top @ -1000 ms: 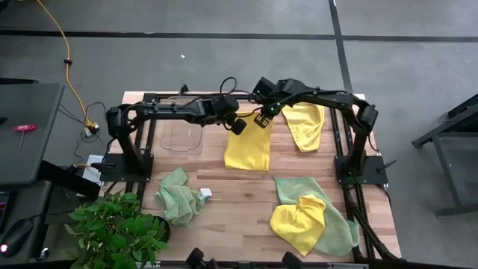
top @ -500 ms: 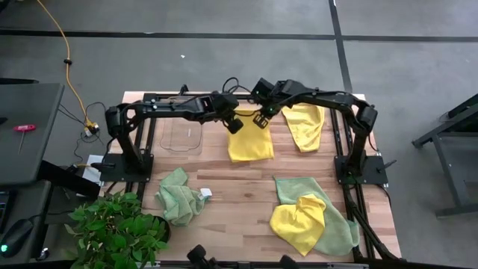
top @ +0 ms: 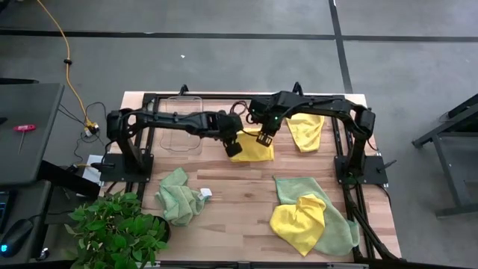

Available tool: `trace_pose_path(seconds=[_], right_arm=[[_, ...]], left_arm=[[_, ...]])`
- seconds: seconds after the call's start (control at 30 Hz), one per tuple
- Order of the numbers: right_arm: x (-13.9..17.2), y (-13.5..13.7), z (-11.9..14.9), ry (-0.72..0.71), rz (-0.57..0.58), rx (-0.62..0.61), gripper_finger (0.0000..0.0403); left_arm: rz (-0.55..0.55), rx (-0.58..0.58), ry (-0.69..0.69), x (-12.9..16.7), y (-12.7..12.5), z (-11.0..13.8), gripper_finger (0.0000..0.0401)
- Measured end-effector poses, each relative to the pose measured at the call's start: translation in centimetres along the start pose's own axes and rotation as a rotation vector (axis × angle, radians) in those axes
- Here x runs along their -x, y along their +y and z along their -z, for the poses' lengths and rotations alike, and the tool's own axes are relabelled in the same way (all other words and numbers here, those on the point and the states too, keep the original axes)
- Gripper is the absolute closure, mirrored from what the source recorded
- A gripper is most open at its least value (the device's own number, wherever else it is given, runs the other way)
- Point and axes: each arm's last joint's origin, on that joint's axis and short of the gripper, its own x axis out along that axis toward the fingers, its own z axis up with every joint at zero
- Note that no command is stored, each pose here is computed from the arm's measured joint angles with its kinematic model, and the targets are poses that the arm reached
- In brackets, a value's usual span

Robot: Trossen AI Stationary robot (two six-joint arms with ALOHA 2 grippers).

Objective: Fold microfiber towels
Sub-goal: Fold the top left yellow towel

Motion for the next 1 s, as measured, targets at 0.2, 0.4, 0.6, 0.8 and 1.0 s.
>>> trace_pose_path(seconds=[0.2,0.4,0.6,0.8,1.0], right_arm=[[0.0,1.5,0.2,0.011,-0.024,-0.022,0.0403],[-0.1,2.6,0.5,0.033,-0.058,-0.052,0.0403],[-0.6,3.1,0.6,0.061,-0.078,-0.057,0.0403],[-2.9,3.2,0.2,0.133,-0.095,-0.054,0.0403],[-3.4,3.3,0.1,0.148,-0.105,-0.056,0.0403]], left_arm=[[0.019,-0.02,0.032,0.3,-1.6,0.6,0.0401],[0.025,-0.026,0.062,0.5,-2.2,1.0,0.0401],[0.099,-0.025,0.101,0.1,-2.6,1.6,0.0401],[0.13,0.003,0.123,-0.1,-2.7,2.0,0.0401],[0.215,0.029,0.158,-0.3,-3.0,2.2,0.0401]])
